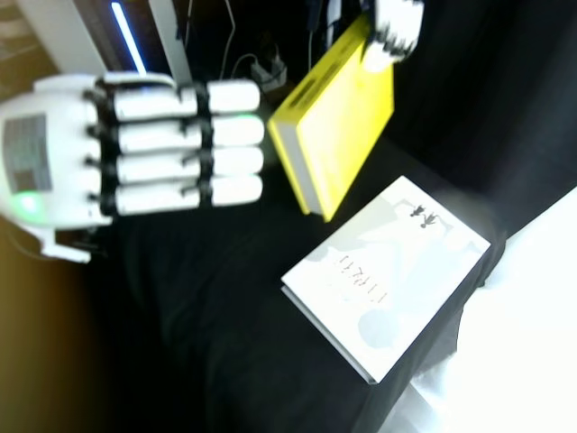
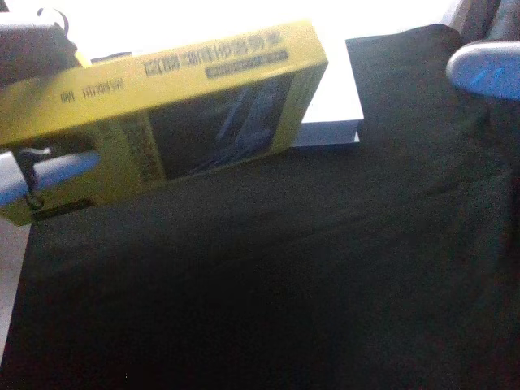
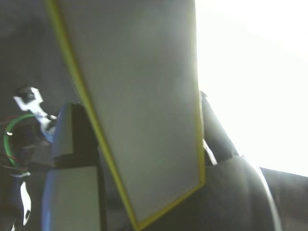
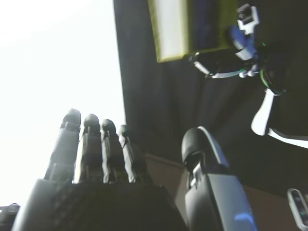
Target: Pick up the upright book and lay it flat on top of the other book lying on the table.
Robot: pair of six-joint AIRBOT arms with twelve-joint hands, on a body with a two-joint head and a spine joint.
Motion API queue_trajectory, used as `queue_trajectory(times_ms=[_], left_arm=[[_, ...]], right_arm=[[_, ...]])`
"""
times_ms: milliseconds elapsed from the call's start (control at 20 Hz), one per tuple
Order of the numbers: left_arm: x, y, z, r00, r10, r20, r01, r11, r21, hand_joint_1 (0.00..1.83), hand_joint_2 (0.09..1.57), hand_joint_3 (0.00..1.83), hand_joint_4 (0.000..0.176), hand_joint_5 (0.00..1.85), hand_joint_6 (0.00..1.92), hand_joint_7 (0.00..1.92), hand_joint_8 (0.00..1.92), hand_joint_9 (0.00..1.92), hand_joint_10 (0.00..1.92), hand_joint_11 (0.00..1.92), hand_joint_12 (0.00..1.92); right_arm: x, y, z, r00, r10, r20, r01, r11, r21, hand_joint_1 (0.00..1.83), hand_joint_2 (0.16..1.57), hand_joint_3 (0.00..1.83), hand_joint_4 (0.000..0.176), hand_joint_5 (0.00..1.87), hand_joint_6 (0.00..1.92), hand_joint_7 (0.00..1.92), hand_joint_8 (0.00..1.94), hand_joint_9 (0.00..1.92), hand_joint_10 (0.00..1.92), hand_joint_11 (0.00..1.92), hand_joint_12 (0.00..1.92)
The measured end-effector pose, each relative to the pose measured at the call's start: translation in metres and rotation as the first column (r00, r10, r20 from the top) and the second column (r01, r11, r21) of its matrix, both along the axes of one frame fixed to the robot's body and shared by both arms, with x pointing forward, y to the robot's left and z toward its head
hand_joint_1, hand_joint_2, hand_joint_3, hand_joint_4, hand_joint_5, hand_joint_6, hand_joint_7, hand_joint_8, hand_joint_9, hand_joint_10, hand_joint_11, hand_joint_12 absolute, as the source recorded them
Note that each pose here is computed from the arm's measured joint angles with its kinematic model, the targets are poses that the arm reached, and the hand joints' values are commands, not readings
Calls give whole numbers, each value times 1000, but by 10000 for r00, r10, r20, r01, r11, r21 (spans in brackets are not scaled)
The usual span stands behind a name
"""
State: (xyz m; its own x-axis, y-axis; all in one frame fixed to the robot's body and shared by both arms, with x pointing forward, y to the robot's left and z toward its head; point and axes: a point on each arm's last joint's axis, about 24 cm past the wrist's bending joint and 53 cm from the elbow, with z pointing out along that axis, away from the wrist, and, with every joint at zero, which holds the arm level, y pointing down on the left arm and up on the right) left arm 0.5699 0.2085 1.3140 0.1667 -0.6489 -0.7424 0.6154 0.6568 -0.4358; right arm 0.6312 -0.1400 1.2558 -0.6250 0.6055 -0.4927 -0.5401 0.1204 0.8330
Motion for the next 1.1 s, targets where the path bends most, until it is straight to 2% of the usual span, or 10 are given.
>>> queue_trajectory(times_ms=[400,500,550,700,850,900,950,1000,1050,1100], left_arm=[[10,-32,16,9950,-840,544,859,9957,-335,1267,1107,0,0,932,854,1087,1072,1199,1112,1061,1416],[1,-35,27,9886,-1034,1094,1103,9921,-591,1265,1106,0,0,920,868,1102,1052,1284,1105,1129,1388],[-3,-35,32,9851,-1054,1362,1151,9912,-659,1261,1116,3,0,899,889,1076,1109,1306,1130,1132,1420],[-10,-34,39,9795,-1012,1743,1156,9905,-747,1258,1129,1,0,857,957,1064,1097,1279,963,1124,1287],[-15,-35,37,9789,-1088,1730,1246,9887,-833,1216,1181,0,0,756,1166,962,1199,1065,883,977,1292],[-15,-34,37,9786,-1077,1756,1231,9893,-789,1307,1213,0,0,633,1285,800,1299,923,1271,825,1353],[-16,-33,36,9786,-1093,1741,1249,9888,-818,890,1256,3,64,293,709,416,921,425,1056,164,1424],[-17,-33,33,9800,-1112,1648,1262,9885,-834,727,1253,0,154,189,352,224,515,165,795,32,1189],[-19,-29,35,9790,-1073,1736,1235,9887,-855,567,1188,0,172,37,70,44,102,32,158,6,351],[-21,-22,37,9800,-892,1780,1075,9896,-958,511,1130,0,175,7,13,8,20,6,31,0,69]], right_arm=[[3,69,21,9844,1467,967,-1481,9889,80,806,1023,0,0,0,0,0,0,0,0,0,0],[12,73,13,9880,1392,666,-1395,9902,1,932,965,0,0,108,40,194,82,169,137,0,1046],[17,74,11,9890,1399,469,-1407,9900,134,1074,1024,9,0,359,156,712,273,655,433,187,1578],[19,75,12,9897,1388,346,-1399,9896,322,1277,1094,11,0,956,920,1043,1014,1334,1160,1198,1592],[18,73,15,9887,1432,450,-1450,9887,381,1365,1159,10,0,736,1105,926,1081,928,1410,918,1674],[18,73,16,9889,1421,440,-1440,9886,443,1271,1171,7,0,755,1128,972,1210,1030,1402,949,1750],[19,72,17,9894,1395,407,-1415,9885,531,1253,1174,2,0,771,1089,976,1260,1078,1438,985,1798],[19,72,17,9892,1402,424,-1423,9885,510,1241,1176,3,0,820,1176,901,1263,1140,1613,1096,1894],[22,71,14,9913,1272,335,-1284,9910,389,1161,1176,1,0,851,1180,1246,1706,1356,1859,1420,1916],[25,68,11,9931,1118,346,-1126,9934,211,1145,1178,1,0,853,1186,1341,1872,1468,1909,1540,1920]])
